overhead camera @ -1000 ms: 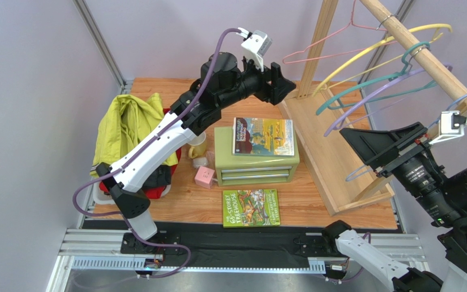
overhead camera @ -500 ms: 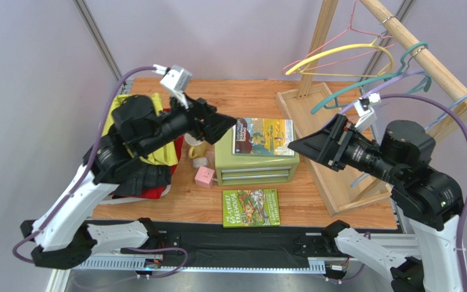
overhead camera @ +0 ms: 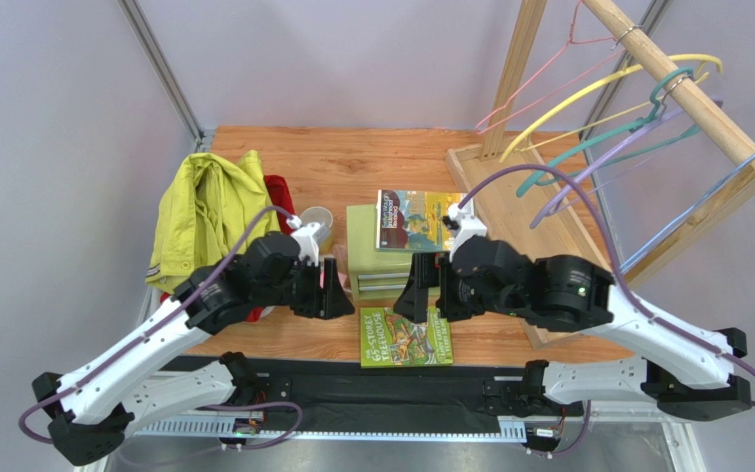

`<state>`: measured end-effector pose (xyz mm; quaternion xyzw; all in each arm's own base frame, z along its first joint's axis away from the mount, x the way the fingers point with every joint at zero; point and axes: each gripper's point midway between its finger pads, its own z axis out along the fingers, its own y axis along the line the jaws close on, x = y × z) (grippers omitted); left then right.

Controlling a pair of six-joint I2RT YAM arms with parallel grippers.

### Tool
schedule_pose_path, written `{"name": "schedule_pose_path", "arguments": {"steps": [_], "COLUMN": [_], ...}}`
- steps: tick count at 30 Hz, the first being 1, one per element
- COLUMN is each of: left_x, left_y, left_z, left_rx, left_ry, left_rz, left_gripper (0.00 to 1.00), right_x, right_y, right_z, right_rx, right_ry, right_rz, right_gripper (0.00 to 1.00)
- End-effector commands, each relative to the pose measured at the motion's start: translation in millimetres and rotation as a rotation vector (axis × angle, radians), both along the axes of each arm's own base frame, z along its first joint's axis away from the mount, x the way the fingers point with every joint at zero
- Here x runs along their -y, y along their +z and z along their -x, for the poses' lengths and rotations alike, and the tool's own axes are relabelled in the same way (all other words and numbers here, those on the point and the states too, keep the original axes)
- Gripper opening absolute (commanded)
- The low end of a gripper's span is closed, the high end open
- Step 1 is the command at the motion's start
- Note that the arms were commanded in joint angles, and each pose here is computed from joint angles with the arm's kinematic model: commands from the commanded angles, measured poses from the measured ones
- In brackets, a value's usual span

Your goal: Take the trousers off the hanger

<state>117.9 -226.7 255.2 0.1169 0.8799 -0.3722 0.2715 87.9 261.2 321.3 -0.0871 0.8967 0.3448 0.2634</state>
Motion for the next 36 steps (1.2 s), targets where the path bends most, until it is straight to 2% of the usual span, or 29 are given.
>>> {"name": "schedule_pose_path", "arguments": {"steps": [1, 3, 6, 8, 10, 14, 17, 20, 21, 22, 24, 26, 28, 30, 36], "left_x": [-4, -7, -5, 7, 13, 34, 38, 39, 40, 46, 43, 44, 38, 35, 42], "left_y": [-50, -72, -98, -105, -118, -144, -160, -175, -179, -177, -187, -191, -198, -201, -198], "left_z": [24, 24, 21, 20, 21, 25, 28, 28, 28, 23, 23, 21, 21, 20, 10], "left_rx": [-0.217, -0.239, -0.273, -0.310, -0.311, -0.349, -0.352, -0.373, -0.377, -0.360, -0.362, -0.356, -0.366, -0.359, -0.295], "left_ry": [0.032, 0.067, 0.105, 0.118, 0.120, 0.124, 0.139, 0.163, 0.170, 0.172, 0.185, 0.185, 0.208, 0.216, 0.238], "left_rz": [-0.060, -0.097, -0.113, -0.081, -0.094, -0.131, -0.171, -0.152, -0.144, -0.102, -0.121, -0.140, -0.176, -0.187, -0.068], "left_gripper": [0.58, 0.58, 0.61, 0.63, 0.69, 0.71, 0.70, 0.64, 0.58, 0.56, 0.55, 0.56, 0.63, 0.64, 0.62], "right_x": [20, 30, 35, 36, 42, 50, 58, 65, 66, 68, 67, 71, 73, 76, 80], "right_y": [-68, -113, -146, -155, -170, -190, -201, -217, -221, -229, -232, -244, -252, -262, -280], "right_z": [-10, -7, -1, -4, -5, -5, -5, -6, -5, -5, -5, -5, -4, -4, -11], "right_rx": [-0.016, -0.070, -0.085, -0.082, -0.083, -0.095, -0.090, -0.088, -0.095, -0.099, -0.107, -0.109, -0.117, -0.115, -0.089], "right_ry": [-0.145, -0.204, -0.224, -0.260, -0.284, -0.327, -0.336, -0.354, -0.361, -0.367, -0.370, -0.382, -0.387, -0.379, -0.418], "right_rz": [0.189, 0.299, 0.354, 0.344, 0.343, 0.287, 0.258, 0.215, 0.203, 0.189, 0.163, 0.176, 0.197, 0.237, 0.239], "right_gripper": [0.93, 0.92, 0.91, 0.92, 0.95, 0.95, 0.90, 0.80, 0.75, 0.73, 0.66, 0.65, 0.71, 0.75, 0.71]}}
